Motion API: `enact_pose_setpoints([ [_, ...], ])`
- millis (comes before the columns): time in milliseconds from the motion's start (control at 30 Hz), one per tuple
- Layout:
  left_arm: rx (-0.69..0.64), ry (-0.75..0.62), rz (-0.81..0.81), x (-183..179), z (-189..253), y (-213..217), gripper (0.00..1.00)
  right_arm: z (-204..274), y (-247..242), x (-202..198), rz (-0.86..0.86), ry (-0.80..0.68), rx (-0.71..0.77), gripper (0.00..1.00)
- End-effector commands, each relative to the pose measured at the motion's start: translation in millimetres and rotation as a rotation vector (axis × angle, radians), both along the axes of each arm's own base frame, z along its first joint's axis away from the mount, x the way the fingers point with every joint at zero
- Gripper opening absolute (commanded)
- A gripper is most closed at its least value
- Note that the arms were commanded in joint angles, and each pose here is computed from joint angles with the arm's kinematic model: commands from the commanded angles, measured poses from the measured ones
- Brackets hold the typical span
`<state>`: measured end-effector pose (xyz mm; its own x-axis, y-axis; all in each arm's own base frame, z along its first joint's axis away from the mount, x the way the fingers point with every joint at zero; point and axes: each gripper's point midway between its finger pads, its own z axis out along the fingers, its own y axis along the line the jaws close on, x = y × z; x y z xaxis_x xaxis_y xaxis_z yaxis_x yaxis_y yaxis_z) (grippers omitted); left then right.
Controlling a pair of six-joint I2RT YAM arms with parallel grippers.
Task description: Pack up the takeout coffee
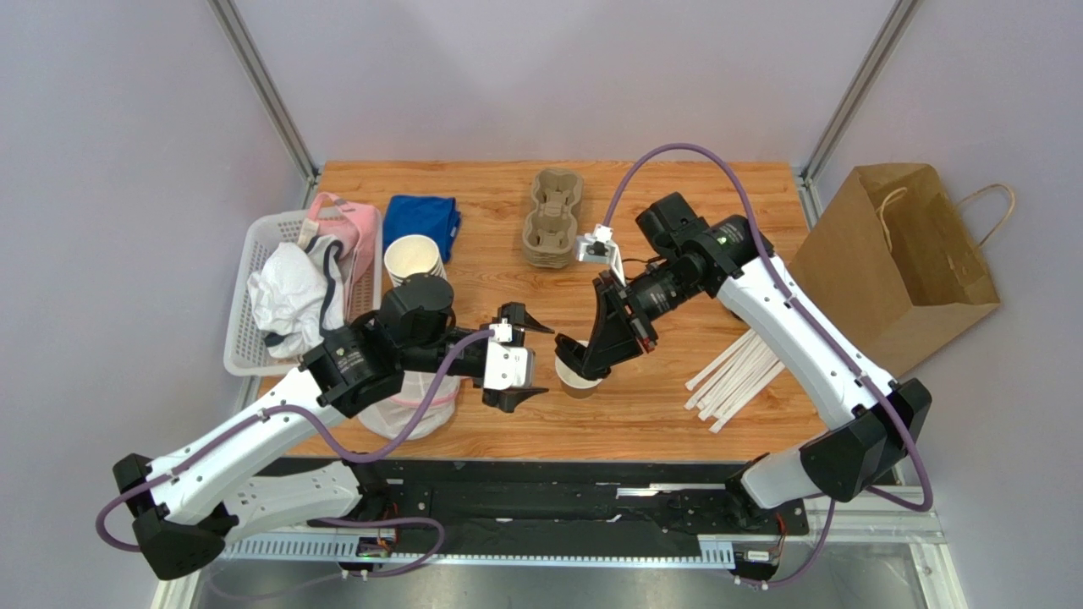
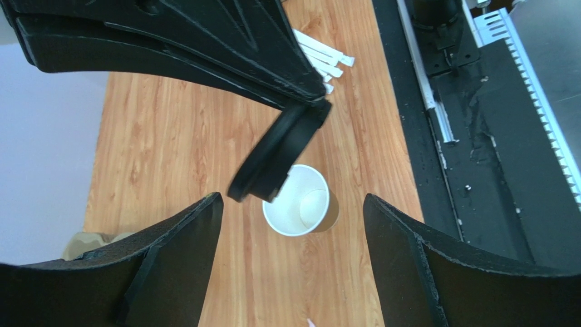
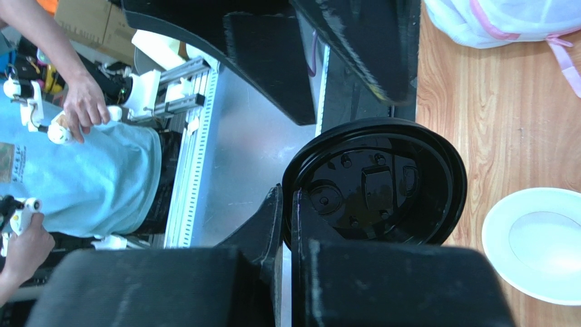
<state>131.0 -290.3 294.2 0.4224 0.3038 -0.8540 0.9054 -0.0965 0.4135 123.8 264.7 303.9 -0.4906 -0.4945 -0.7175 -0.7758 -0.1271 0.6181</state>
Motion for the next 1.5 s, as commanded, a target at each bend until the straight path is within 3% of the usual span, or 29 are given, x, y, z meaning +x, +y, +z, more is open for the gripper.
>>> enact_pose_setpoints([
  [0,-0.058,-0.158,-0.019,11,16,-8,0.83,0,-25,-59,0.069,0.219,-0.169,0.00],
  [300,-0.036,-0.159,-0.122,-9,3,-26,0.74,5,-17,-64,0.112,0.201,-0.175,0.00],
  [633,0.043,-0.058,-0.118,-12,-11,-35,0.17,11,-17,-55,0.096,0.092,-0.186,0.00],
  [667,0.043,-0.038,-0.116,-13,-11,-35,0.14,11,-18,-49,0.082,0.066,-0.196,0.04],
  [767,0.044,0.038,-0.081,-15,-12,-34,0.00,15,-20,-12,-0.013,-0.011,-0.202,0.37],
  [800,0.046,0.073,-0.066,-14,-12,-35,0.00,17,-20,0,-0.042,-0.011,-0.195,0.54],
  [833,0.035,0.116,-0.038,-9,-7,-34,0.00,21,-21,10,-0.073,-0.015,-0.178,0.59],
  [967,-0.009,0.451,-0.026,-2,11,-34,0.00,43,-39,73,-0.329,-0.136,-0.104,0.64],
  [1000,-0.005,0.595,0.031,10,8,-34,0.00,46,-42,83,-0.373,-0.190,-0.102,0.66],
  [1100,-0.054,0.790,0.049,24,21,-39,0.00,62,-55,109,-0.521,-0.443,-0.103,0.72],
  [1200,-0.110,0.891,0.060,41,26,-41,0.00,82,-64,114,-0.577,-0.584,-0.077,0.73],
  [1233,-0.115,0.977,0.073,43,29,-42,0.00,83,-65,113,-0.576,-0.594,-0.075,0.72],
  [1467,-0.074,1.178,0.005,46,33,-40,0.00,72,-62,95,-0.529,-0.633,-0.088,0.63],
])
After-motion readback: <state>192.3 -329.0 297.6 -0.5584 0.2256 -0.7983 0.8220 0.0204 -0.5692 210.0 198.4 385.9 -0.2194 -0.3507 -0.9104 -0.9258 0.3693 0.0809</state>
